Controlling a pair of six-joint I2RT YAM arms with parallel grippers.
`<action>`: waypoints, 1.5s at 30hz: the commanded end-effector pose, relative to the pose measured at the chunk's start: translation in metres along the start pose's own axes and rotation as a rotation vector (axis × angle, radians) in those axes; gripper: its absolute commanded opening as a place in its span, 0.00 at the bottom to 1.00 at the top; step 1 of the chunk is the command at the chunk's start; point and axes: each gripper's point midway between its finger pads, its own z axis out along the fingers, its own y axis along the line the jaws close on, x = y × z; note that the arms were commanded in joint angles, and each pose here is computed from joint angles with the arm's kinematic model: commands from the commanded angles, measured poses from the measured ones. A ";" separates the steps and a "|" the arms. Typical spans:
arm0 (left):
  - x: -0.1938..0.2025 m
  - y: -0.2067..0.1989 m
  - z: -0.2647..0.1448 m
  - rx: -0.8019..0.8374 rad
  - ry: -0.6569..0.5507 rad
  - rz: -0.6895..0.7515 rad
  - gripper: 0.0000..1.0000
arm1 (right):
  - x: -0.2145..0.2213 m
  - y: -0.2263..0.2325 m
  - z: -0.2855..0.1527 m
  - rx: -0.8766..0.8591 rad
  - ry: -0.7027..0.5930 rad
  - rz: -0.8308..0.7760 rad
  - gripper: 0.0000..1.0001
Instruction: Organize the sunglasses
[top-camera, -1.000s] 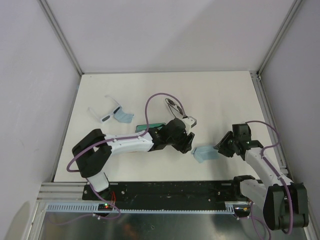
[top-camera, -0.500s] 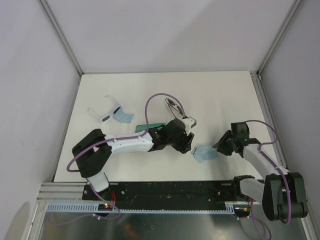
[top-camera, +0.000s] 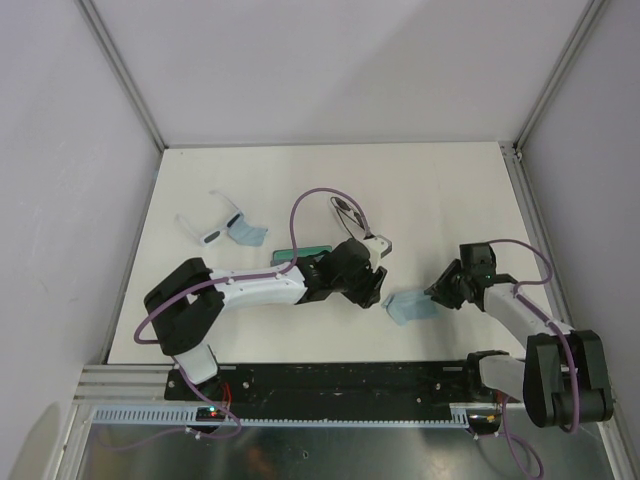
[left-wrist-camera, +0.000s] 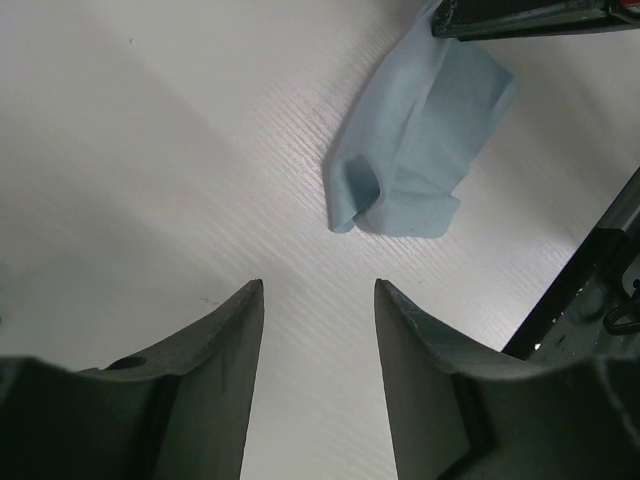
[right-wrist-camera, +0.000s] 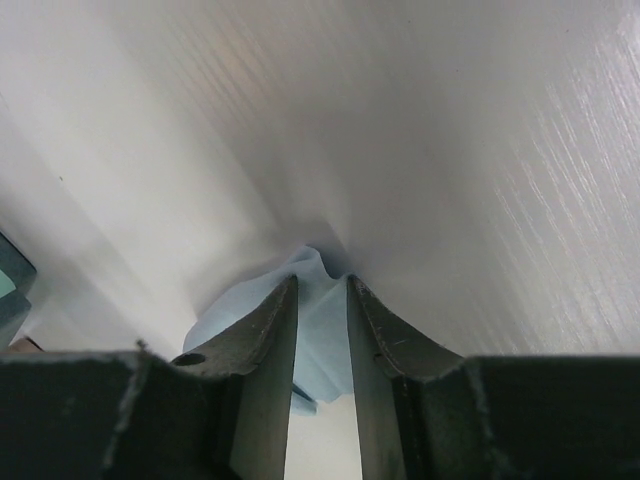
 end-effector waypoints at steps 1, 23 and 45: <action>-0.011 -0.001 -0.004 -0.005 -0.040 0.036 0.53 | -0.010 0.005 0.008 -0.009 -0.032 0.013 0.31; -0.026 -0.008 0.016 0.014 -0.040 0.129 0.51 | -0.029 0.025 -0.003 -0.059 -0.087 -0.017 0.19; -0.032 -0.016 0.044 0.000 -0.020 0.250 0.52 | -0.032 0.039 -0.012 -0.115 -0.075 -0.023 0.00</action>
